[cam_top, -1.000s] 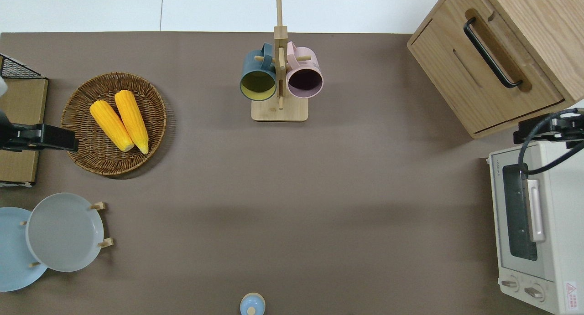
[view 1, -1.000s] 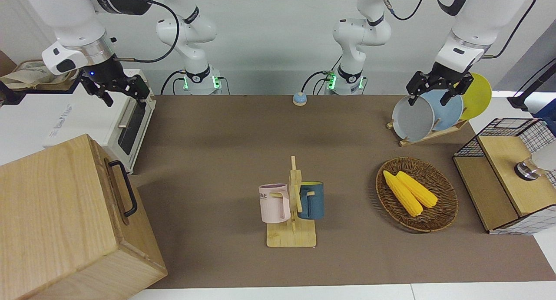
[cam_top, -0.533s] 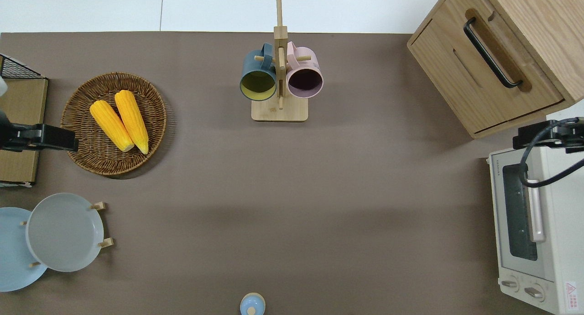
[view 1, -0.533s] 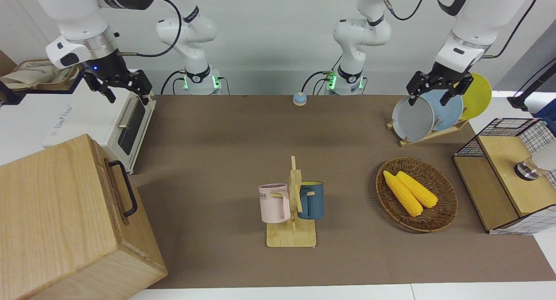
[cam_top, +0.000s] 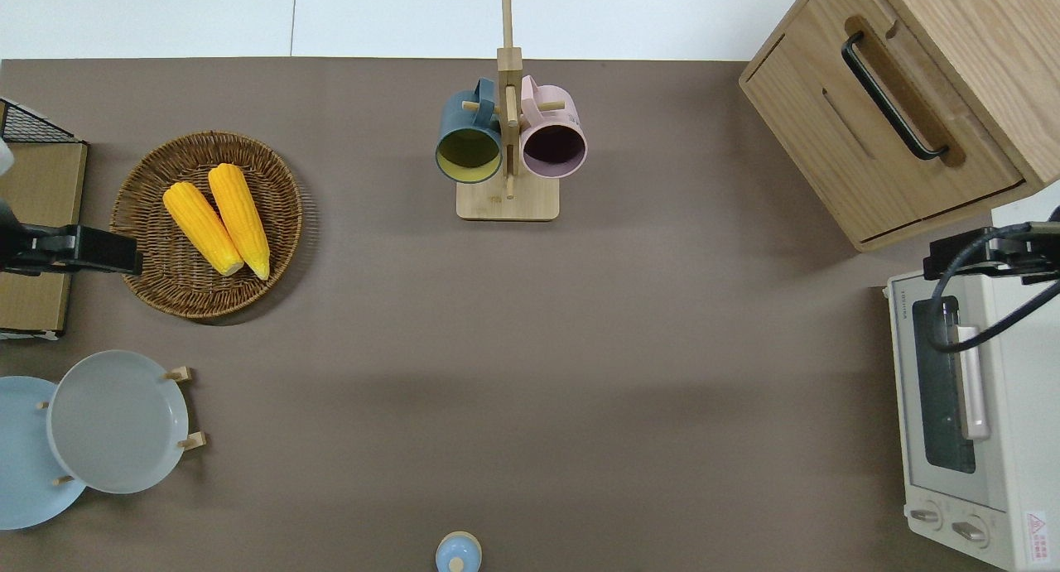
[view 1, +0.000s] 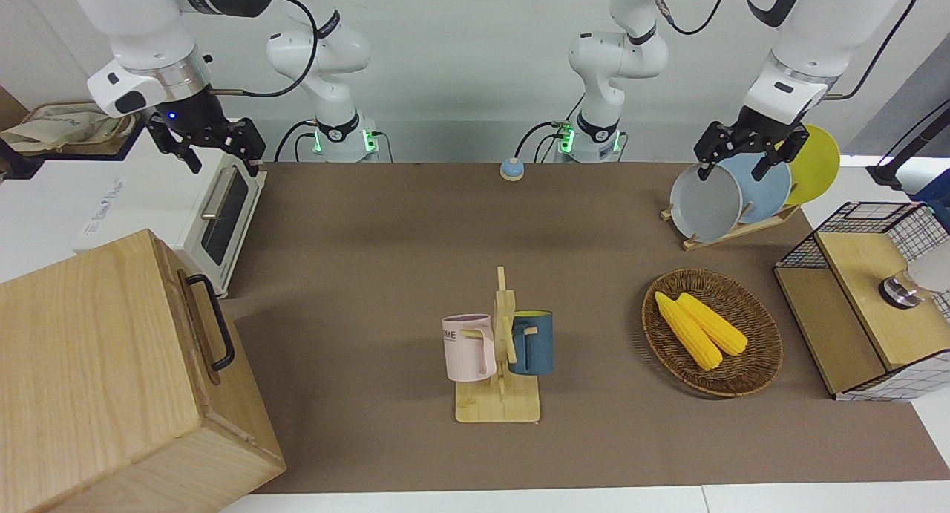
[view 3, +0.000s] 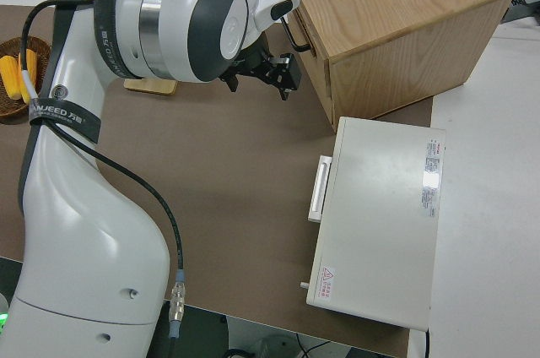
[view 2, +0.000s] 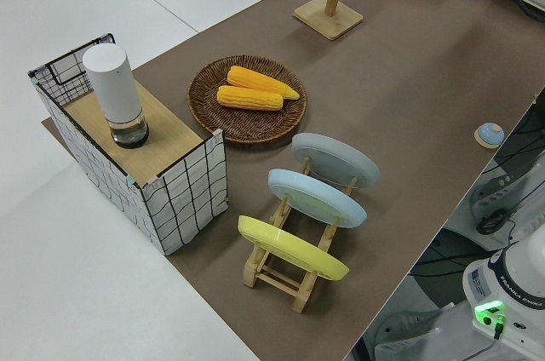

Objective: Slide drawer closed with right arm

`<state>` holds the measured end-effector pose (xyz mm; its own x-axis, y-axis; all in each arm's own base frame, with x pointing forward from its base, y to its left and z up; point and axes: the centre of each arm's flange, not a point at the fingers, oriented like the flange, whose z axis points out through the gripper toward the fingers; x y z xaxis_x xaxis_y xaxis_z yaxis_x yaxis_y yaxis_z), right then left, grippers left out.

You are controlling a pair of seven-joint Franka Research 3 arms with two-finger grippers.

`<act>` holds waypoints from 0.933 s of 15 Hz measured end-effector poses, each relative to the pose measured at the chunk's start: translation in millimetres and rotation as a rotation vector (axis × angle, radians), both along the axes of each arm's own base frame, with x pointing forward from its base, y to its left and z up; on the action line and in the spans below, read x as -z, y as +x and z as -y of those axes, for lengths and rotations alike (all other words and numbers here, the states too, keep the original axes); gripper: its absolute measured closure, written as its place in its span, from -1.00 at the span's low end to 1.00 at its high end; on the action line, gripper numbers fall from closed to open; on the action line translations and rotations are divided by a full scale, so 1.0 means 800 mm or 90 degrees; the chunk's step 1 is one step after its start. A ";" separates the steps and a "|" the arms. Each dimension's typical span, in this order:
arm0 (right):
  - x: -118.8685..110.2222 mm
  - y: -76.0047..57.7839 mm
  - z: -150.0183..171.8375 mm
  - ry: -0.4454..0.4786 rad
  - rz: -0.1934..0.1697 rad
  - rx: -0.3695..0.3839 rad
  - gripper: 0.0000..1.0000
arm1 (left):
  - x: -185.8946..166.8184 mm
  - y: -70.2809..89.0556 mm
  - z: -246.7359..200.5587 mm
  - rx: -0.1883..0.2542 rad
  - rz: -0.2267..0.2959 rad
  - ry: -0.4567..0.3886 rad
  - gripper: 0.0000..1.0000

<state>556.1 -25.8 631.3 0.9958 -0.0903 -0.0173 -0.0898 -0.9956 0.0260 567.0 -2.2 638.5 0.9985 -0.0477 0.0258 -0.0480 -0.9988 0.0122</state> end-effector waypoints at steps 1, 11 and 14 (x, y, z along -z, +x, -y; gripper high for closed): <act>0.001 0.001 -0.006 -0.001 -0.001 -0.007 -0.98 | 0.000 0.000 0.000 0.000 0.000 0.000 -0.98; 0.010 0.012 -0.020 -0.003 -0.007 -0.025 -0.98 | 0.000 0.000 0.000 0.000 0.000 0.000 -0.99; 0.010 0.013 -0.020 -0.004 -0.006 -0.025 -0.98 | 0.000 0.000 0.000 0.000 0.000 0.000 -1.00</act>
